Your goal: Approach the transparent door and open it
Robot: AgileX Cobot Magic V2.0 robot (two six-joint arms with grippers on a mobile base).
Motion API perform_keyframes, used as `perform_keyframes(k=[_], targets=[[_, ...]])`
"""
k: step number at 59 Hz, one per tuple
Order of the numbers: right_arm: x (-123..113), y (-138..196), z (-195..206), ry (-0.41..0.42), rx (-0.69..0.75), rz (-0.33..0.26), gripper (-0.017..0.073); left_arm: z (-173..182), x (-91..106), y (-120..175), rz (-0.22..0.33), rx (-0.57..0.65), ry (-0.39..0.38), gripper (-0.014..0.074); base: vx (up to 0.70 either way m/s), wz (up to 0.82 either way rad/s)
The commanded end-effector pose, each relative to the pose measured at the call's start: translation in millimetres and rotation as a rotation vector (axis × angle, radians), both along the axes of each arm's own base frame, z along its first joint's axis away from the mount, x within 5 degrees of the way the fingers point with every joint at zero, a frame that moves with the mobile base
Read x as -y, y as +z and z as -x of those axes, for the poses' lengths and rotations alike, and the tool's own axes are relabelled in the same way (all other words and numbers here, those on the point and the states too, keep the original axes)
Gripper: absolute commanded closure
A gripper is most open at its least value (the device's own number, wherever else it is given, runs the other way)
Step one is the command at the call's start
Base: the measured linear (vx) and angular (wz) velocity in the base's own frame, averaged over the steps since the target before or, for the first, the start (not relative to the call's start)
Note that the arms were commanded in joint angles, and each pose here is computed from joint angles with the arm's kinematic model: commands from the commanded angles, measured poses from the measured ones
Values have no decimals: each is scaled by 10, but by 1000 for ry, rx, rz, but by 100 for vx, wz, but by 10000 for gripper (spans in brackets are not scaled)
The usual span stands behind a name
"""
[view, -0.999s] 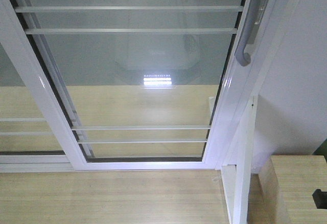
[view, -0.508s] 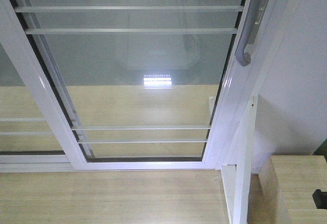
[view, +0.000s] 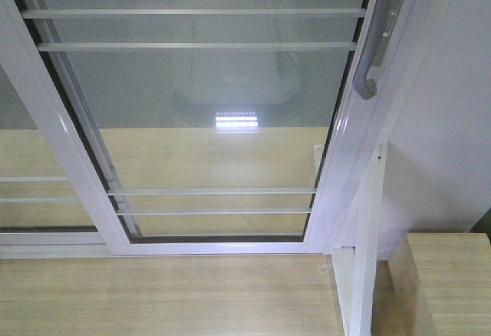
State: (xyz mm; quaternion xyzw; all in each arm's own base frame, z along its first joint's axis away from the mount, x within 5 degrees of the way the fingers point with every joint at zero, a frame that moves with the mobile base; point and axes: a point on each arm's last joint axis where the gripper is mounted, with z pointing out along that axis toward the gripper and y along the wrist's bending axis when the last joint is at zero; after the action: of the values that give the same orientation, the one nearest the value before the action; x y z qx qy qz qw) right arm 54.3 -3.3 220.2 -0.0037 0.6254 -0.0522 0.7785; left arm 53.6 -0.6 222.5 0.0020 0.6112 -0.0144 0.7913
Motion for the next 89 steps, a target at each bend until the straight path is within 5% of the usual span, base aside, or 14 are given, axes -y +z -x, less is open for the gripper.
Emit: perform_keyframes(k=[1, 11, 18, 24, 37, 51, 73, 82, 89], targets=[[-3, 402, 97, 4, 157, -22, 567, 124, -12, 400, 24, 195, 1, 599, 0, 0], [-17, 1151, 330, -10, 141, 15, 567, 366, -9, 1116, 2, 290, -4, 599, 0, 0], [-14, 1590, 304, -12, 131, 15, 567, 338, 3, 1555, -70, 201, 7, 599, 0, 0], [2, 1729, 56, -10, 65, 7, 567, 120, 15, 1737, -65, 94, -3, 599, 0, 0], [39, 1601, -513, -8, -116, -9, 564, -478, 39, 1651, -9, -90, -22, 597, 0, 0], [57, 1596, -849, -6, -73, 12, 501, -610, 40, 1679, -18, -47, -14, 554, 0, 0], [84, 1353, -1325, 9, -177, -77, 76, -801, 51, 1527, -23, -189, -19, 253, 0, 0], [73, 1170, -1647, 30, -203, -25, 50, -875, 54, 1487, -19, -218, -20, 193, 0, 0], [-82, 1027, -1844, 121, -218, 35, 58, -875, 54, 1483, -19, -222, -20, 193, 0, 0]])
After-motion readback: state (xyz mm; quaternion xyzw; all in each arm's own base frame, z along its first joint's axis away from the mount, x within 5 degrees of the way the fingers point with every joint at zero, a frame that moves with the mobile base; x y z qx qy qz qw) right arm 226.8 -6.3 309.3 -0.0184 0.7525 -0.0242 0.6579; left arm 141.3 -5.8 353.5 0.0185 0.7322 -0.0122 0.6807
